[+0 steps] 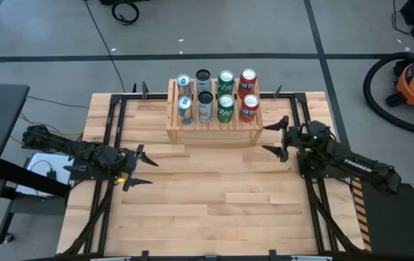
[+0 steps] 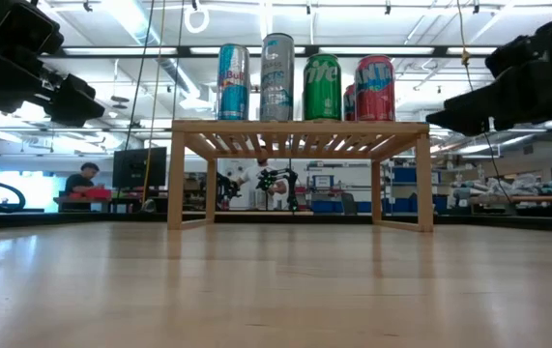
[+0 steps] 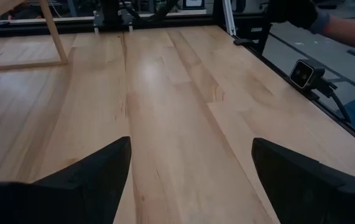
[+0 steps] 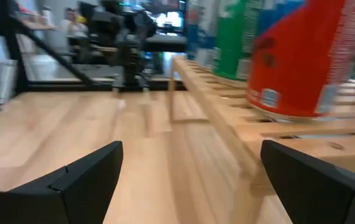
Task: Place canned beverage on shelf
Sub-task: Return to Home Position
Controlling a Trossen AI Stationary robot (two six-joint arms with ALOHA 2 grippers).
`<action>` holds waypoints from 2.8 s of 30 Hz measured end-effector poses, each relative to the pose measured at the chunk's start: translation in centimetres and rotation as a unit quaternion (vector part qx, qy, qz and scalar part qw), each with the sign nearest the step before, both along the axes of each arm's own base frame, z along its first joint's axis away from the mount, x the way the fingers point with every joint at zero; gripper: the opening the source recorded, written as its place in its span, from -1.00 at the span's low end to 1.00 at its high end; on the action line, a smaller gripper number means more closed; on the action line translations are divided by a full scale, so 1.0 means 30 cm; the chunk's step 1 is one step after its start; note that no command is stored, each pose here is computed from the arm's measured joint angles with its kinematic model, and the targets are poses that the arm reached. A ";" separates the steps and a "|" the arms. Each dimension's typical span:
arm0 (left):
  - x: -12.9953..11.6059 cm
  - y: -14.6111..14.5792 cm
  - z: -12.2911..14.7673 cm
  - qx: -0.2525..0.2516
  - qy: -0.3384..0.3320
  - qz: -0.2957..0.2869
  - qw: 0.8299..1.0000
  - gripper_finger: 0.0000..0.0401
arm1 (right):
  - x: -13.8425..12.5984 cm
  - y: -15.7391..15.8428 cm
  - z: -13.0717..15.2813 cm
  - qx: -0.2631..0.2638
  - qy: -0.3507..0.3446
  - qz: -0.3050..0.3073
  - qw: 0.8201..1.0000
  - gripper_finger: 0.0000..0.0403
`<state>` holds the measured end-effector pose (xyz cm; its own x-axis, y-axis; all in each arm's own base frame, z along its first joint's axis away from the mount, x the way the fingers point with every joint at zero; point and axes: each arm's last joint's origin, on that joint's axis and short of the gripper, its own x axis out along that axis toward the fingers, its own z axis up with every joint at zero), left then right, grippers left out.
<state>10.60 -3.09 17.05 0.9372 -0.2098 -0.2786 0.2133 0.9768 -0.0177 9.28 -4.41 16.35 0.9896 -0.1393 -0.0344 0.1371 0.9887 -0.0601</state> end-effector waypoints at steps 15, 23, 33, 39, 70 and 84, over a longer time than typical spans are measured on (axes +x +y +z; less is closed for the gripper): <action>0.000 0.000 0.000 -0.024 0.006 0.007 1.000 0.67 | -0.002 -0.036 -0.025 0.082 0.019 -0.172 0.981 0.94; 0.000 0.000 0.000 -0.024 0.005 0.007 1.000 0.67 | -0.001 -0.035 -0.025 0.083 0.019 -0.166 0.982 0.94; -0.009 0.003 0.010 -0.029 -0.011 0.007 0.999 0.67 | -0.001 -0.021 -0.014 0.076 0.003 -0.147 0.986 0.94; -0.027 0.009 0.033 -0.041 -0.049 0.006 0.998 0.67 | -0.005 -0.007 0.003 0.065 -0.024 -0.130 0.989 0.94; -0.040 0.019 -0.002 -0.073 -0.149 0.006 0.986 0.67 | 0.010 0.096 0.034 0.057 -0.067 0.027 0.996 0.94; -0.029 0.088 -0.004 -0.056 -0.155 0.112 0.980 0.67 | 0.013 0.175 0.034 0.064 -0.060 0.148 0.985 0.94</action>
